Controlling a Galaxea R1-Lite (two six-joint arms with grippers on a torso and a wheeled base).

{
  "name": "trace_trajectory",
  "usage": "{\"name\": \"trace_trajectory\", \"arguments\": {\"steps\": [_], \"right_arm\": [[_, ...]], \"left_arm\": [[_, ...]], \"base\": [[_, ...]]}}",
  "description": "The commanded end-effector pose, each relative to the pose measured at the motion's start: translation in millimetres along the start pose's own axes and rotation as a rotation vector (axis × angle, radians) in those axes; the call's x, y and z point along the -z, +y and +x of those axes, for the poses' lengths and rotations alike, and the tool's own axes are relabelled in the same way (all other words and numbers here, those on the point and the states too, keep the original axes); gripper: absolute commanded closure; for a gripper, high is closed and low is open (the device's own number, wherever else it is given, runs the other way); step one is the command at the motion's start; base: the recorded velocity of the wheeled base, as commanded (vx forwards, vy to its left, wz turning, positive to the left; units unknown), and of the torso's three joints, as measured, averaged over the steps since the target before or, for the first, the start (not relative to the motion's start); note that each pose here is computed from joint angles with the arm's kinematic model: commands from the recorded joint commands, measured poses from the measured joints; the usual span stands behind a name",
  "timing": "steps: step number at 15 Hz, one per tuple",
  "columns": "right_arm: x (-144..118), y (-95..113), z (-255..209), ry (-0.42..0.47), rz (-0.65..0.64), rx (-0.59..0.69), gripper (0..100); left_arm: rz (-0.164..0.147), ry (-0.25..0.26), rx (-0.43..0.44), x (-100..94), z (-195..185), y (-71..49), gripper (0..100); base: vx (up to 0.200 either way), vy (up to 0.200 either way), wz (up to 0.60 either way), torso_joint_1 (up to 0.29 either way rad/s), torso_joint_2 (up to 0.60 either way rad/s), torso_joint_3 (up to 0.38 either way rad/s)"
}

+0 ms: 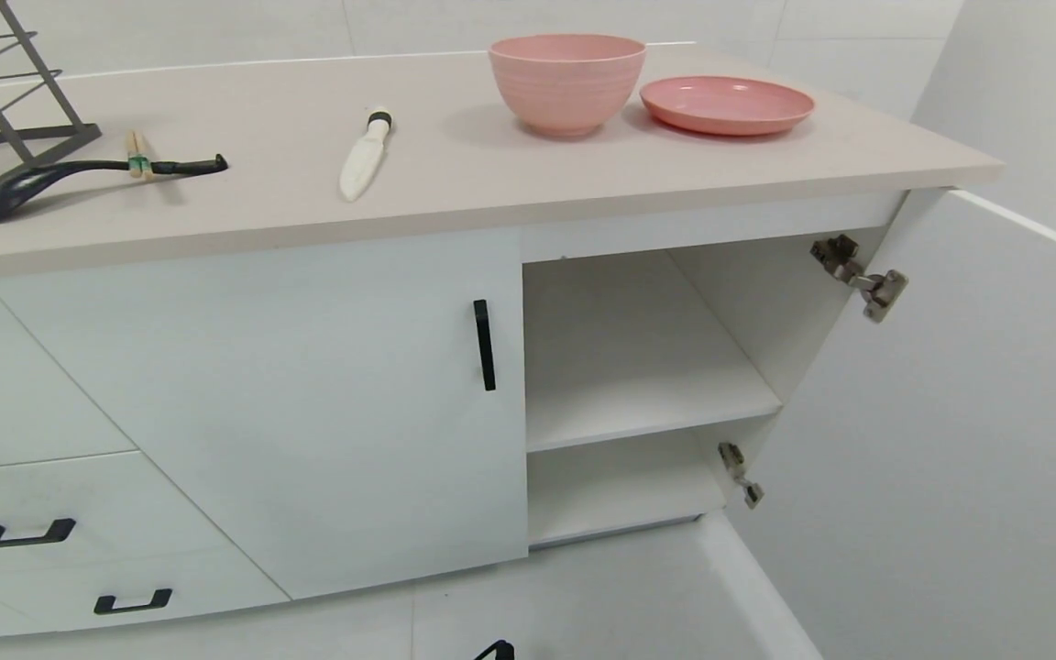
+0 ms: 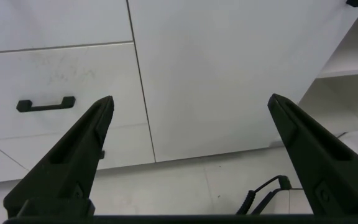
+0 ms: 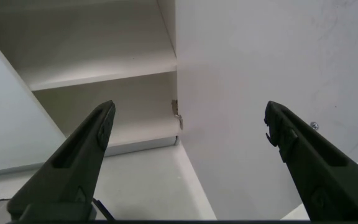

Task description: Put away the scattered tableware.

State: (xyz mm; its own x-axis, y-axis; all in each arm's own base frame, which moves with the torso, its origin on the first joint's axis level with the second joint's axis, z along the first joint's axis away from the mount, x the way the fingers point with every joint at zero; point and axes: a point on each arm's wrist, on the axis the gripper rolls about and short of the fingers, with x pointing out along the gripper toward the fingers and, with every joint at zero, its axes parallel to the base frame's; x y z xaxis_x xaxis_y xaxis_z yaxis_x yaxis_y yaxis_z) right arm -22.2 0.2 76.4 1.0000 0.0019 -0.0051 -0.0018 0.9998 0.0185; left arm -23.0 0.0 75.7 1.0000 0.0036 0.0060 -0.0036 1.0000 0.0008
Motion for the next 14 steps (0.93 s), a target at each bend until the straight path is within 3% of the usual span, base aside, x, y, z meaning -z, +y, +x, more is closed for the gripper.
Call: {"name": "trace_trajectory", "arguments": {"steps": [1, 14], "right_arm": [[-0.1, 0.0, 0.3, 0.003, 0.0, 0.0, 0], [-0.1, 0.0, 0.3, 0.003, 0.0, 0.0, 0]], "left_arm": [[-0.001, 0.003, -0.001, -0.1, 0.2, 0.0, 0], [0.002, 0.003, -0.001, -0.1, 0.2, 0.0, 0]], "base": [[0.2, 0.0, 0.0, 0.002, 0.0, -0.002], [0.0, 0.0, 0.0, 0.0, 0.0, 0.0]]}}
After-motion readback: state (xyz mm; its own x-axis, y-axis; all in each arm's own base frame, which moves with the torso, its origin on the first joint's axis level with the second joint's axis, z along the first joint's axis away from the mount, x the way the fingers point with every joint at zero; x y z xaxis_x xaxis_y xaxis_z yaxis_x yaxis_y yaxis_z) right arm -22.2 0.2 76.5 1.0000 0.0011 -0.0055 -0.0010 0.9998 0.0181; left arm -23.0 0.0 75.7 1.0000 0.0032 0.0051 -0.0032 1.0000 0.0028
